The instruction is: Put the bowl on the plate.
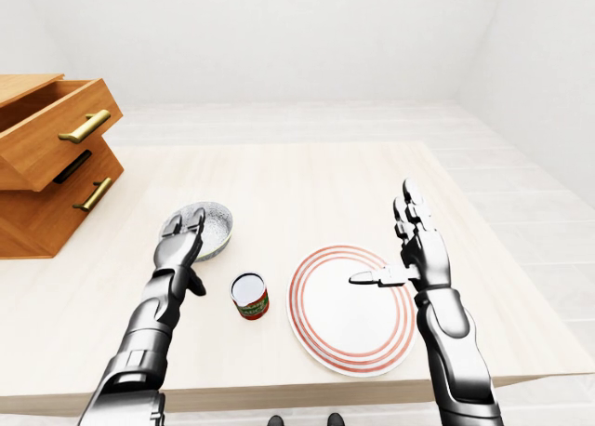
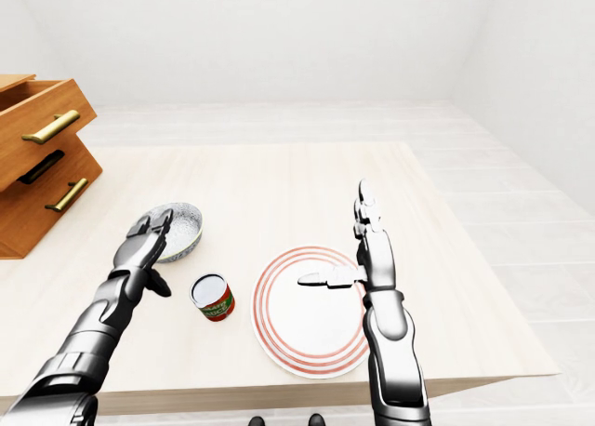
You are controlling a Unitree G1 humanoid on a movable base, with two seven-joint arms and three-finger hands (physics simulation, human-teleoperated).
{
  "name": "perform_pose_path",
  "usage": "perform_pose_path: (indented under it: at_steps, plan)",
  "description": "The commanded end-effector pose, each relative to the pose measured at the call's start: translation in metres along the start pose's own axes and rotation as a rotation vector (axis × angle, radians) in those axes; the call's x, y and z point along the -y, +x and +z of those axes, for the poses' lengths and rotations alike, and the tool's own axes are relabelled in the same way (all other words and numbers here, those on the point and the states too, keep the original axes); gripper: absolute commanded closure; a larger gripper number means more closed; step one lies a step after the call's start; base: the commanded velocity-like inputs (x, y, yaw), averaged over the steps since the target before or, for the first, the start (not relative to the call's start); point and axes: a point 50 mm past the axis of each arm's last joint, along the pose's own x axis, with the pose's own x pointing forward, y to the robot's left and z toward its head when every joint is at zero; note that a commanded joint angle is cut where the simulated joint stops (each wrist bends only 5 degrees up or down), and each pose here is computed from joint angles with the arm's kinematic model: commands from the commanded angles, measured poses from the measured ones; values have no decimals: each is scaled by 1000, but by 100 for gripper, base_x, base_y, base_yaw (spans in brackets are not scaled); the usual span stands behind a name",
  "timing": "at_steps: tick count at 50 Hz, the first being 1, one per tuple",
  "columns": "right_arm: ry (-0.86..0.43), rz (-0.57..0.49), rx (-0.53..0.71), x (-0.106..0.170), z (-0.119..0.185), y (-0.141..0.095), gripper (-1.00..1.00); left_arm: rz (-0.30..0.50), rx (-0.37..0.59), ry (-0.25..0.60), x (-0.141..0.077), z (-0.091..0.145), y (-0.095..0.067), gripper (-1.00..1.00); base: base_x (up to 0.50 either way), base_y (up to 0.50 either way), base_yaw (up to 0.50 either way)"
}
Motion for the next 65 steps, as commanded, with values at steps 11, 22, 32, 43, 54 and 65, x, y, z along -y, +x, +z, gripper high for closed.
perform_pose_path:
  at_steps: [11,22,32,43,54,65]
  plan:
    - [-3,10,19,-1,4,3,-100,-13,-15,-11,1,-4,1,-100,0,0,0]
    - [-9,18,28,-2,6,4,-100,-29,-16,-24,1,-3,2,-69,0,0,0]
    - [-13,18,23,-2,5,1,-100,-35,-16,-25,2,-4,1,-20,0,0,0]
    - [-9,20,25,-2,6,-1,-100,-44,-12,-18,3,-3,0,6,0,0,0]
    - [-6,19,34,-2,9,-4,-100,-61,-20,-22,7,-2,1,18,0,0,0]
    - [-7,19,48,-2,12,-7,-100,-59,-18,-26,4,0,5,25,0,0,0]
